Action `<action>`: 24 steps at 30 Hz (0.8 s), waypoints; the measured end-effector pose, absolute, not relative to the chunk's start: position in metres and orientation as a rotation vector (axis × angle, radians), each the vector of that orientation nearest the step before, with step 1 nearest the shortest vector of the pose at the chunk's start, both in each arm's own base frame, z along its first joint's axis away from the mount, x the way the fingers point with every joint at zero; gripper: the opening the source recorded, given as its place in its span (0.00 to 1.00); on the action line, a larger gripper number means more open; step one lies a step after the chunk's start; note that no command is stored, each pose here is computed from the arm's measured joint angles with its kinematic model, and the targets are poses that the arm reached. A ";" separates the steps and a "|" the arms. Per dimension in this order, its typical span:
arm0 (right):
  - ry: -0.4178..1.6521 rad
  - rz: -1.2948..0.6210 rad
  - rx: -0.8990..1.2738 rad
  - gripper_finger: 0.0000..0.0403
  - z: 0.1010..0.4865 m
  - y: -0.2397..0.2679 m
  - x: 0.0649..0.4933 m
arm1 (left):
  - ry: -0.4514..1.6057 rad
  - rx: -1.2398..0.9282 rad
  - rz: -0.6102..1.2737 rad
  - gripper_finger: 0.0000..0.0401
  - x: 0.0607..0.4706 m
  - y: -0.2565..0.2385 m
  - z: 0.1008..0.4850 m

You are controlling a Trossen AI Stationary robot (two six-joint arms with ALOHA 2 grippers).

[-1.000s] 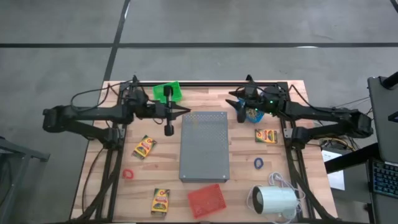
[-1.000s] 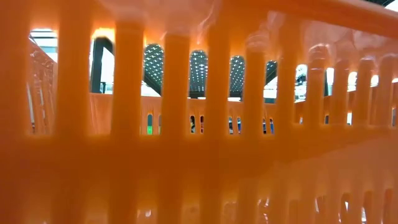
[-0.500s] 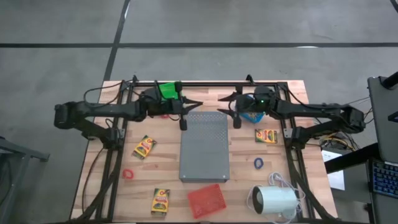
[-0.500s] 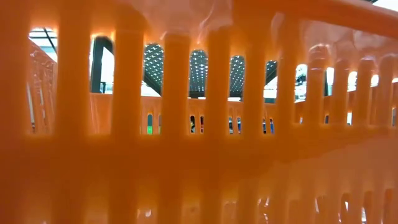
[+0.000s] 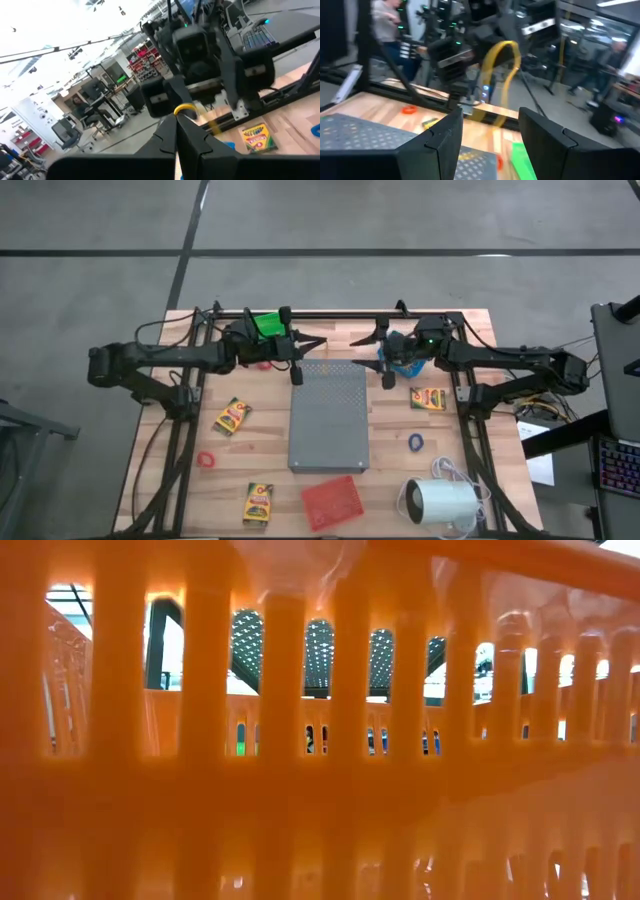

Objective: Pick & Place Office Desk Supplies
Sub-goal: Put the yellow rubber band into the blue basket

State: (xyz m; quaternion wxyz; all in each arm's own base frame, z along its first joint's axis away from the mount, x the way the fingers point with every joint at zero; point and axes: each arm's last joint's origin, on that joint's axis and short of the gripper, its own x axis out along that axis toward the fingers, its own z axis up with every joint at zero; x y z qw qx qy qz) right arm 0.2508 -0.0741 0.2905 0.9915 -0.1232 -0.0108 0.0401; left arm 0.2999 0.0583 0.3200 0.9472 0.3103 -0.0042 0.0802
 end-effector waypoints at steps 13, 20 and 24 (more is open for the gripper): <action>-0.049 0.080 -0.254 0.48 0.296 -0.075 0.252 | -0.047 0.622 0.163 0.01 0.319 0.069 0.309; -0.046 0.081 -0.232 0.48 0.296 -0.075 0.252 | -0.036 0.614 0.171 0.01 0.348 0.079 0.304; -0.036 0.080 -0.228 0.48 0.295 -0.075 0.252 | -0.024 0.613 0.167 0.01 0.362 0.082 0.302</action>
